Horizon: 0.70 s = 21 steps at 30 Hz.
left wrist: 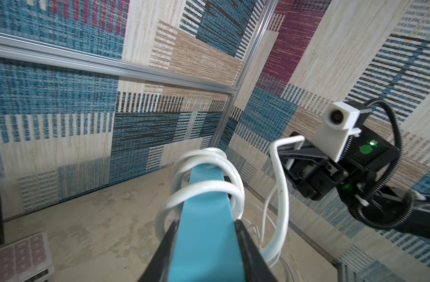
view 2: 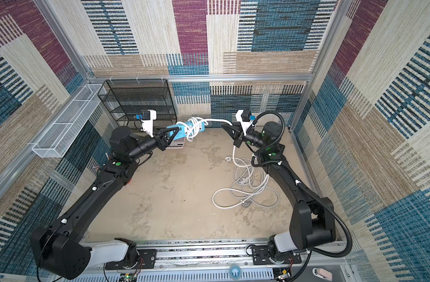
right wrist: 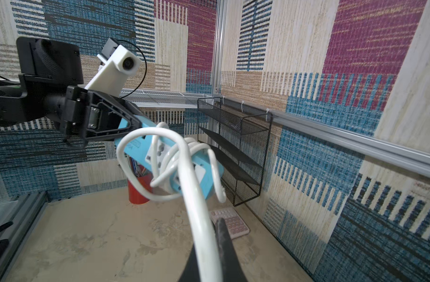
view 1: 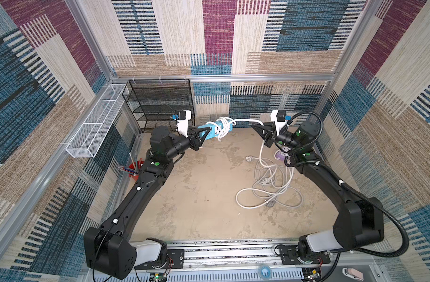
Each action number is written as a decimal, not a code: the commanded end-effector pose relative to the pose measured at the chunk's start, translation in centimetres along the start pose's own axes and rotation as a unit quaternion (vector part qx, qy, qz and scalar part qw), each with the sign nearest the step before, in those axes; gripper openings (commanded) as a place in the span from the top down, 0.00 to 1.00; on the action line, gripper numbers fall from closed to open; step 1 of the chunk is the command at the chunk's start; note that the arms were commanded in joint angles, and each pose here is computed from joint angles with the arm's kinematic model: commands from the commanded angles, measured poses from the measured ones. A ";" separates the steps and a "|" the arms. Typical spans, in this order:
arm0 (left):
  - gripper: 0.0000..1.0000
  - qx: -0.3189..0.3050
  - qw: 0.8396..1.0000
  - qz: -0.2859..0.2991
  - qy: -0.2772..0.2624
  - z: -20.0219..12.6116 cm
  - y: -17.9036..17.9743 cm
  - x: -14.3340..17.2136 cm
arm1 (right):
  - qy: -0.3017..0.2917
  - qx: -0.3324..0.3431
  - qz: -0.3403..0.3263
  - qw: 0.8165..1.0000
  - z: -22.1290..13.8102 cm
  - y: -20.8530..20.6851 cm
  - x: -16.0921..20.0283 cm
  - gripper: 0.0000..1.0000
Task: Unwrap the cord wrapped around the power strip
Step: Unwrap the power cord from the power strip.
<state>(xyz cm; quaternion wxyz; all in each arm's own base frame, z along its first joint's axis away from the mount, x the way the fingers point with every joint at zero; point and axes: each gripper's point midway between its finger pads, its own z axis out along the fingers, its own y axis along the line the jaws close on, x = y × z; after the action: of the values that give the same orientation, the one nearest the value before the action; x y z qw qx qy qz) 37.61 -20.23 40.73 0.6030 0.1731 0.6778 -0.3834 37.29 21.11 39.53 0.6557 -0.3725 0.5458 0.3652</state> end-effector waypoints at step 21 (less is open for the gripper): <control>1.00 0.111 0.993 -0.013 -0.038 -0.7 -3.9 -3.3 | 0.124 -0.103 0.166 0.973 6.2 7.7 15.5 1.00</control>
<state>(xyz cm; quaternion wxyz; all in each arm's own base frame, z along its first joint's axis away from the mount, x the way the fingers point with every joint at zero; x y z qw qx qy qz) 36.88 -20.15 42.54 0.6056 0.1786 0.6530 -0.4182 33.33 30.63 23.27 0.4429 -0.3999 0.6461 0.4759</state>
